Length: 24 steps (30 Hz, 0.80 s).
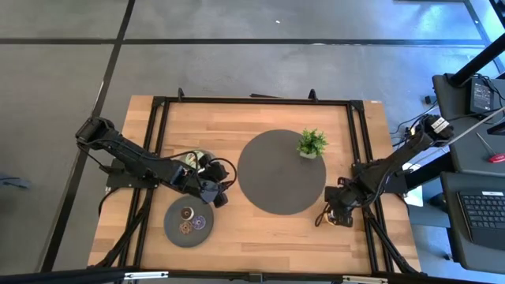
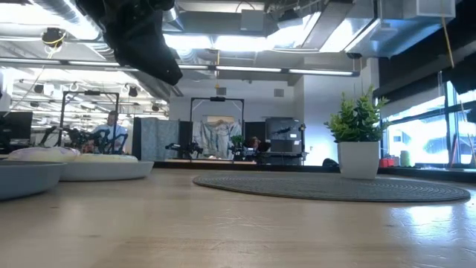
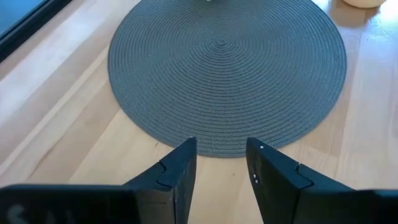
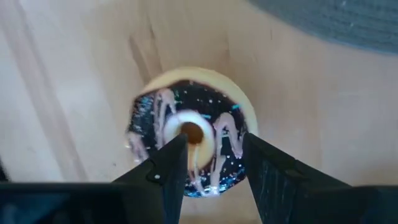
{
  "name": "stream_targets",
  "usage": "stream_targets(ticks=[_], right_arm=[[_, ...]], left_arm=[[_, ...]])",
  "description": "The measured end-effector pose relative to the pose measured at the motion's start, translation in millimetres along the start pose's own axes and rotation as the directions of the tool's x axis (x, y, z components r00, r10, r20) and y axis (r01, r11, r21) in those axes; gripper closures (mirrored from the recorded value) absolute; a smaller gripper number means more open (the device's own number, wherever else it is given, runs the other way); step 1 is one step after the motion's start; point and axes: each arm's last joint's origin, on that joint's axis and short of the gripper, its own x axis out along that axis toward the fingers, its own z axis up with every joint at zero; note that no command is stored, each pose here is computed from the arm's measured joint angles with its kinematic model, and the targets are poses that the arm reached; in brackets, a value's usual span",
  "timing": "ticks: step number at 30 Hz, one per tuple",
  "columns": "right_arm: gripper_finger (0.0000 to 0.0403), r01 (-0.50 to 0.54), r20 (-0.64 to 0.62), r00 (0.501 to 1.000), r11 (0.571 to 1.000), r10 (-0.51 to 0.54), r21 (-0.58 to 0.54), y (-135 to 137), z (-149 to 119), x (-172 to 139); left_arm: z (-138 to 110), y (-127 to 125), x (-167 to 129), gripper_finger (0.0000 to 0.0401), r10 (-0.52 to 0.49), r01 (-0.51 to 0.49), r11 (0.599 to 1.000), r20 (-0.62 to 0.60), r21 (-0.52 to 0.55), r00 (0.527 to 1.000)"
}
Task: Pick & Place donuts
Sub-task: Put the big brown donut on the light gray plate
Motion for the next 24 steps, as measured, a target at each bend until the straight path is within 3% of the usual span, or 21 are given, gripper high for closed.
stream_targets(ticks=[10, 21, 24], right_arm=[[0.0256, 0.011, 0.026, 1.000, 1.000, -0.011, -0.015, -6.5, -6.6, 14.3], [0.0385, 0.011, 0.026, 1.000, 1.000, -0.011, -0.016, -6.5, -6.5, 14.3], [0.0390, 0.006, 0.026, 1.000, 1.000, -0.006, 0.002, -5.1, -5.7, 12.6]], left_arm=[[0.1, -0.1, 0.0, 0.0263, -0.001, 0.001, 1.000, 0.001, -0.025, 1.000], [0.1, -0.1, 0.0, 0.0266, -0.001, 0.001, 0.999, 0.000, -0.034, 1.000], [0.0, -0.2, -0.1, 0.0263, -0.003, 0.003, 1.000, -0.001, -0.027, 1.000]])
